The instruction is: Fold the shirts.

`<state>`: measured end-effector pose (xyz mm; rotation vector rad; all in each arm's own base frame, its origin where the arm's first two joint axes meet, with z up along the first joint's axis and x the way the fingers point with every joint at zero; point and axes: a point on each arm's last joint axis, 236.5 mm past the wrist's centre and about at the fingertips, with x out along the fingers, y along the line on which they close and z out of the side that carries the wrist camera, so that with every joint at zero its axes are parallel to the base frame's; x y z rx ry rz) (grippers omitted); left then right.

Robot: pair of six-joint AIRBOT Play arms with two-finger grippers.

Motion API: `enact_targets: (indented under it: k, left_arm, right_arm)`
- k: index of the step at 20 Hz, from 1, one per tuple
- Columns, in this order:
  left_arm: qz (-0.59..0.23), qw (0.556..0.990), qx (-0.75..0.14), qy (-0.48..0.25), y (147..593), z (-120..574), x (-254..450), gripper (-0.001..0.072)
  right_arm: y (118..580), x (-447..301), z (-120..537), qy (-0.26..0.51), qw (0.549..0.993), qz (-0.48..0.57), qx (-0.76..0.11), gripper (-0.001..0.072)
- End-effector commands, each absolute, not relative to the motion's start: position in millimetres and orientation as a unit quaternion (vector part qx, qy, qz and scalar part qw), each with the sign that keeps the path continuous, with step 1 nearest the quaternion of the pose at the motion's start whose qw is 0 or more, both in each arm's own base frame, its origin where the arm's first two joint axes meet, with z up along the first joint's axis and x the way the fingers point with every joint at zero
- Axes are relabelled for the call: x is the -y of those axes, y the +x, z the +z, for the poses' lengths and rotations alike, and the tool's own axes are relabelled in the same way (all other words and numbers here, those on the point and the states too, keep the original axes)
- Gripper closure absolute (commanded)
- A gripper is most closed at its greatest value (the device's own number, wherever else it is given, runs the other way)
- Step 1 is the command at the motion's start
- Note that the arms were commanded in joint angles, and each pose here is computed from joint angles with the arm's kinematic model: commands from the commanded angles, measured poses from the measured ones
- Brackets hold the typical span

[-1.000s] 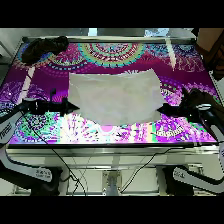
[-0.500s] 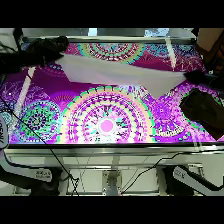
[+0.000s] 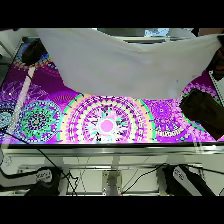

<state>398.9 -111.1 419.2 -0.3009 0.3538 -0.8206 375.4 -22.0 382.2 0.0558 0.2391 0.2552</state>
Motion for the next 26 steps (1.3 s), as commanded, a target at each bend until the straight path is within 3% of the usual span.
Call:
enact_targets:
  k: [1, 7, 11, 16, 22, 26]
  left_arm:
    - [-0.350, 0.922, -0.134, -0.099, 342.8, 459.8, 112.7, 0.0698]
    - [-0.333, 0.933, -0.106, -0.080, 277.8, 488.5, 124.5, 0.0699]
    - [-0.257, 0.954, -0.120, -0.095, 314.5, 472.6, 90.3, 0.0700]
    - [-0.246, 0.929, -0.224, -0.159, 387.6, 390.2, 70.6, 0.0698]
    - [-0.246, 0.883, -0.343, -0.205, 483.8, 264.6, 56.4, 0.0697]
    - [-0.221, 0.864, -0.384, -0.240, 547.4, 171.3, 39.4, 0.0697]
  right_arm:
    - [317.5, 18.5, 424.8, -0.030, 0.991, 0.066, -0.111, 0.0692]
    - [263.6, 15.3, 452.7, -0.064, 0.993, 0.011, -0.101, 0.0693]
    - [276.2, 40.9, 449.1, -0.048, 0.992, -0.029, -0.110, 0.0694]
    - [348.4, 72.9, 390.9, 0.028, 0.981, -0.012, -0.193, 0.0693]
    - [453.4, 80.2, 260.4, 0.148, 0.937, 0.062, -0.312, 0.0691]
    - [526.5, 79.3, 183.1, 0.172, 0.928, 0.058, -0.324, 0.0691]
